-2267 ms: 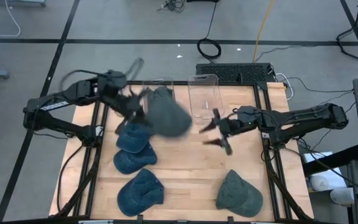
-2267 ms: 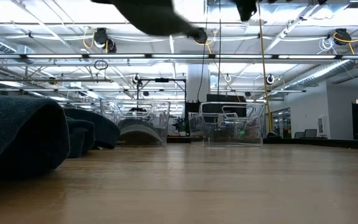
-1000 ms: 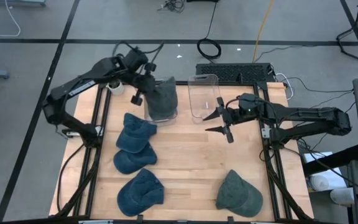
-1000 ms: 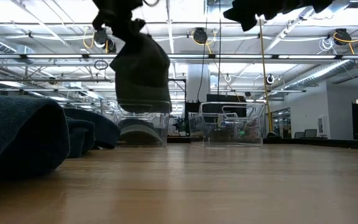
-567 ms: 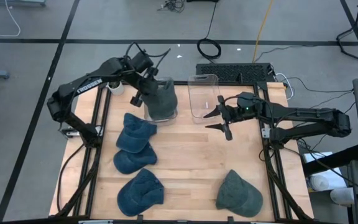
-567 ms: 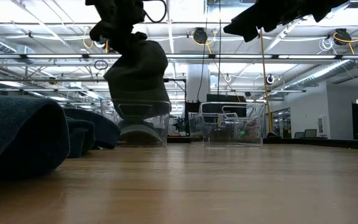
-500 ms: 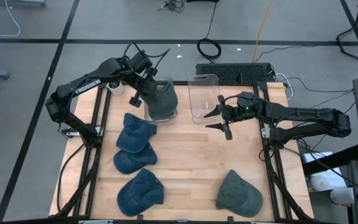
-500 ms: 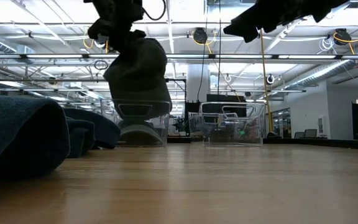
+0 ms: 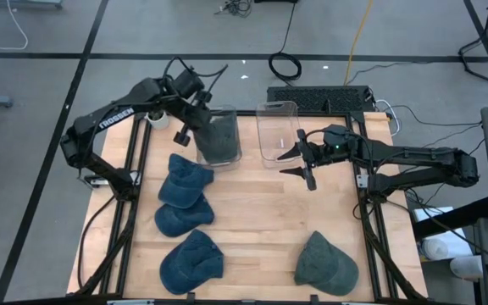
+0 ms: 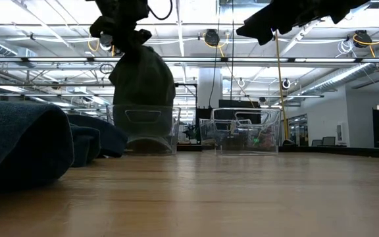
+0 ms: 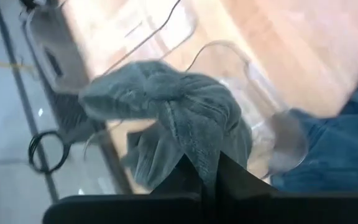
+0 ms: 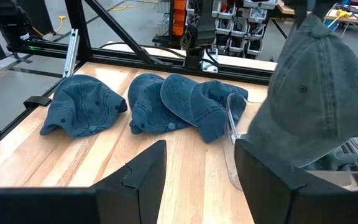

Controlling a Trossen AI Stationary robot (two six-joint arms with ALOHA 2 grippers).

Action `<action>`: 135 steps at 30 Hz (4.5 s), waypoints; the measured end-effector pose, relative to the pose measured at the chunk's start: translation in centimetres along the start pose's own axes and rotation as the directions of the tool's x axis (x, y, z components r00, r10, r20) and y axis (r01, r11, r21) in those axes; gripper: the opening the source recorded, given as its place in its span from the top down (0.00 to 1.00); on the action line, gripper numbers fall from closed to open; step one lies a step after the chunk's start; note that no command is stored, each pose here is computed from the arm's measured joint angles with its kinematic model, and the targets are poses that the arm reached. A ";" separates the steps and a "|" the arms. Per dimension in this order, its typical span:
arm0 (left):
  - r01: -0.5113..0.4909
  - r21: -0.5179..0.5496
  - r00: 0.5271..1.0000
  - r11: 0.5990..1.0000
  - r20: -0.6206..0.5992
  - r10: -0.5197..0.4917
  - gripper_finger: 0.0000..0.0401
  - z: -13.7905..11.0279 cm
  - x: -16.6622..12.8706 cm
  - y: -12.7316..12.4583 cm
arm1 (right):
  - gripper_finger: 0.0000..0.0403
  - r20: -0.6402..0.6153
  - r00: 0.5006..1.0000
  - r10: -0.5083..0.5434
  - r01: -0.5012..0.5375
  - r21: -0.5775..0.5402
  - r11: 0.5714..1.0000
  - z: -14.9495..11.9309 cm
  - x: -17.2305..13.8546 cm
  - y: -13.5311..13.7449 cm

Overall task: Pick & Place hat
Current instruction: Put the top gray cap into the left transparent bin, then put the gray cap into the left transparent bin

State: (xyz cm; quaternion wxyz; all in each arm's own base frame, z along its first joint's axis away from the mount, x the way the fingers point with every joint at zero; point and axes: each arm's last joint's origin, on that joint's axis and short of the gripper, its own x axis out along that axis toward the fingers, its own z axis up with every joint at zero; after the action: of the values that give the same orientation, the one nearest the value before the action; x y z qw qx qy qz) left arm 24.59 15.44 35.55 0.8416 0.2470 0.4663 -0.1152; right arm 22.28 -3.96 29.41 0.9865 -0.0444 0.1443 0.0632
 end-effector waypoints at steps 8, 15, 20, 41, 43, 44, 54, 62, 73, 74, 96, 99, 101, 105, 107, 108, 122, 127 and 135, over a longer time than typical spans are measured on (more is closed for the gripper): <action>0.038 0.001 0.999 0.999 0.003 -0.038 1.00 -0.1 2.6 -1.0 | 0.56 0.000 1.000 0.000 0.000 0.001 1.000 0.0 0.0 0.0; -0.117 -0.069 0.992 0.991 -0.054 0.113 0.99 -1.2 4.4 0.0 | 0.56 0.012 1.000 -0.002 0.002 -0.008 1.000 0.1 0.0 0.0; -0.253 -0.222 0.967 0.941 -0.093 0.238 0.92 -1.2 4.2 0.9 | 0.56 0.011 1.000 -0.002 0.002 -0.004 1.000 0.1 0.0 0.0; -0.622 -0.328 0.783 0.711 -0.243 0.573 0.45 -0.8 1.8 2.5 | 0.56 0.058 0.998 -0.012 0.013 -0.015 1.000 0.9 -1.5 0.3; -0.520 -0.403 0.841 0.753 -0.087 0.534 0.46 -0.4 0.6 2.0 | 0.56 0.091 0.996 -0.019 0.021 -0.018 1.000 1.3 -2.5 0.6; -0.461 -0.438 0.860 0.772 -0.005 0.510 0.46 -0.3 -0.1 1.8 | 0.56 0.102 0.995 -0.021 0.023 -0.016 1.000 1.5 -3.0 0.7; 0.017 -0.487 0.783 0.873 0.550 0.292 0.47 -0.4 -9.3 -3.7 | 0.57 0.223 0.970 0.098 -0.119 0.082 0.989 0.8 -6.4 2.7; 0.082 -0.446 0.610 0.891 0.730 0.309 0.47 -1.8 -11.8 -10.6 | 0.58 0.464 0.822 0.332 -0.402 0.059 0.914 -3.0 -6.2 4.8; -0.055 -0.591 0.514 0.805 0.675 0.530 0.47 -4.6 -12.2 -15.4 | 0.58 0.502 0.653 0.567 -0.677 0.050 0.734 -6.2 -6.0 8.6; -0.058 -0.589 0.511 0.806 0.676 0.531 0.47 -4.6 -12.3 -15.5 | 0.58 0.511 0.628 0.587 -0.695 0.029 0.719 -6.1 -6.2 9.0; -0.067 -0.585 0.501 0.808 0.681 0.534 0.47 -4.6 -12.4 -15.5 | 0.58 0.535 0.439 0.722 -0.810 -0.111 0.576 -7.0 -6.7 19.5; -0.067 -0.585 0.502 0.808 0.681 0.534 0.47 -4.6 -12.4 -15.5 | 0.58 0.506 0.430 0.748 -0.826 -0.114 0.552 -7.7 -6.8 20.9; -0.067 -0.585 0.501 0.809 0.681 0.534 0.47 -4.6 -12.4 -15.5 | 0.58 0.489 0.429 0.760 -0.834 -0.109 0.541 -8.2 -6.9 21.7; -0.067 -0.585 0.502 0.808 0.681 0.534 0.47 -4.6 -12.4 -15.5 | 0.58 0.445 0.440 0.780 -0.841 -0.102 0.532 -9.2 -7.0 23.1; -0.067 -0.585 0.501 0.808 0.681 0.534 0.47 -4.6 -12.4 -15.5 | 0.58 0.451 0.442 0.775 -0.839 -0.098 0.536 -9.3 -7.0 23.3; -0.067 -0.585 0.501 0.808 0.681 0.534 0.47 -4.6 -12.4 -15.5 | 0.58 0.460 0.436 0.773 -0.840 -0.100 0.533 -9.2 -7.1 23.4; -0.067 -0.585 0.502 0.808 0.681 0.534 0.47 -4.6 -12.4 -15.5 | 0.58 0.246 0.677 0.693 -0.706 -0.047 0.707 -6.3 -6.6 26.4; -0.067 -0.585 0.502 0.808 0.681 0.534 0.47 -4.6 -12.4 -15.5 | 0.58 0.034 0.821 0.570 -0.571 0.037 0.820 -4.8 -6.6 28.3; -0.067 -0.585 0.501 0.808 0.681 0.534 0.47 -4.6 -12.4 -15.5 | 0.58 0.025 0.812 0.584 -0.584 0.008 0.812 -4.2 -6.4 29.9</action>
State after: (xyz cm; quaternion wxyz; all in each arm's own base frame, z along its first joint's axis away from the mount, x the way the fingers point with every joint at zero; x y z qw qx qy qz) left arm 8.04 4.19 39.18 0.9977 0.0246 -0.0206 0.0591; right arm 10.89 24.41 25.23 0.9214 0.0103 0.1409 0.3621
